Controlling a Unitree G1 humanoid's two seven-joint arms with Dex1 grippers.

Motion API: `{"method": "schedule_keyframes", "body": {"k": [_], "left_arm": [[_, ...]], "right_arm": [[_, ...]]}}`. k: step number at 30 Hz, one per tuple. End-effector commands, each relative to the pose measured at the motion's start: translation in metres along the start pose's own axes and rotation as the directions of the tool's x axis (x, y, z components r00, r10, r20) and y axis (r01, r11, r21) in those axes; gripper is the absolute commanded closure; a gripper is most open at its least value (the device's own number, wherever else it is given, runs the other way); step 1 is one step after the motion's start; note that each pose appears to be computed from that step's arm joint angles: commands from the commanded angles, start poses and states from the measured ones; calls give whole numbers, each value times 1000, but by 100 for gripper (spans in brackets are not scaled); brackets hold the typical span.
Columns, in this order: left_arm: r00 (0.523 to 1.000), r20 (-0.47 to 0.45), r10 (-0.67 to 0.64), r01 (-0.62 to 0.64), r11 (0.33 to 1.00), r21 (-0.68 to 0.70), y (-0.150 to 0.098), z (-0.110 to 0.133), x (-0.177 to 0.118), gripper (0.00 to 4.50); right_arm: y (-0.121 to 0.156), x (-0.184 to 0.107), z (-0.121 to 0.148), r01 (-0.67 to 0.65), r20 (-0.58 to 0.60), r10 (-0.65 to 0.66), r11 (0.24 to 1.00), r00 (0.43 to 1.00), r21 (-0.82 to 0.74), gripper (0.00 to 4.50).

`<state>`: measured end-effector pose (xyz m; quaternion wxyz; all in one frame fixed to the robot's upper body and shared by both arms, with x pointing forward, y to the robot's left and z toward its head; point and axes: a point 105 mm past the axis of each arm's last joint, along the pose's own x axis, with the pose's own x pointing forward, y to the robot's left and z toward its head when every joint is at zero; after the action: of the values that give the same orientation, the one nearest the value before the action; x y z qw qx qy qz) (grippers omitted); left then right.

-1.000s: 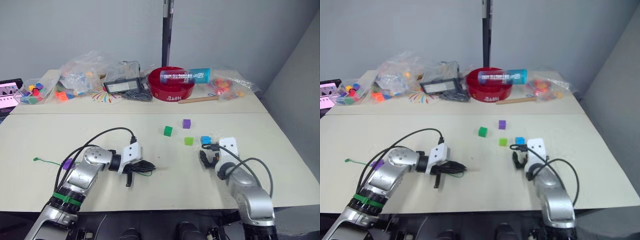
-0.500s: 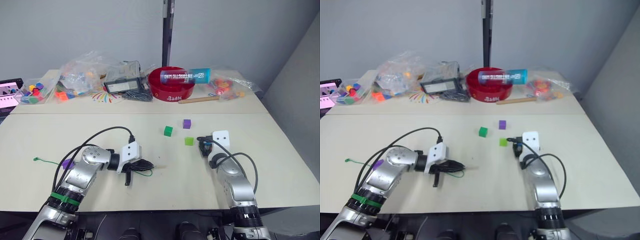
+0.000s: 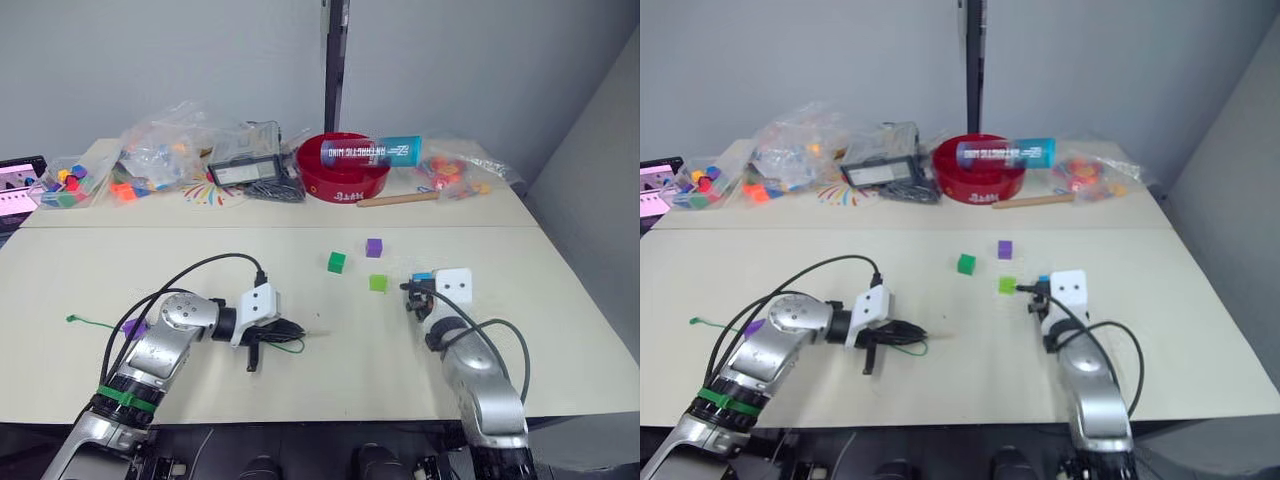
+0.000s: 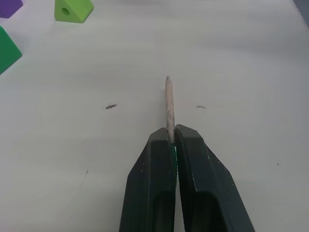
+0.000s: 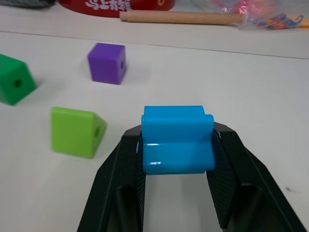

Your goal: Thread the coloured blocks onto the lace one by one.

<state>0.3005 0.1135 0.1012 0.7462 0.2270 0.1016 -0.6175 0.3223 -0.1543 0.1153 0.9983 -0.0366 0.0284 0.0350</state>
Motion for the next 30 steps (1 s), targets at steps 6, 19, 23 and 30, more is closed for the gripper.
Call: {"method": "schedule_keyframes", "body": {"k": [6,19,23,30], "left_arm": [[1000,30,1,-2,999,47,5,10,-3,450],[1000,14,5,-6,999,51,7,5,-4,450],[1000,16,7,-7,999,49,7,5,-5,450],[1000,19,13,-14,999,50,7,8,-5,450]], "right_arm": [[67,-62,-20,-190,-140,198,979,970,67,331],[73,-59,-46,-215,-235,252,961,939,173,91],[62,-60,-22,-276,-151,290,955,945,109,6],[51,-77,11,-623,-120,615,782,779,-38,6]]}}
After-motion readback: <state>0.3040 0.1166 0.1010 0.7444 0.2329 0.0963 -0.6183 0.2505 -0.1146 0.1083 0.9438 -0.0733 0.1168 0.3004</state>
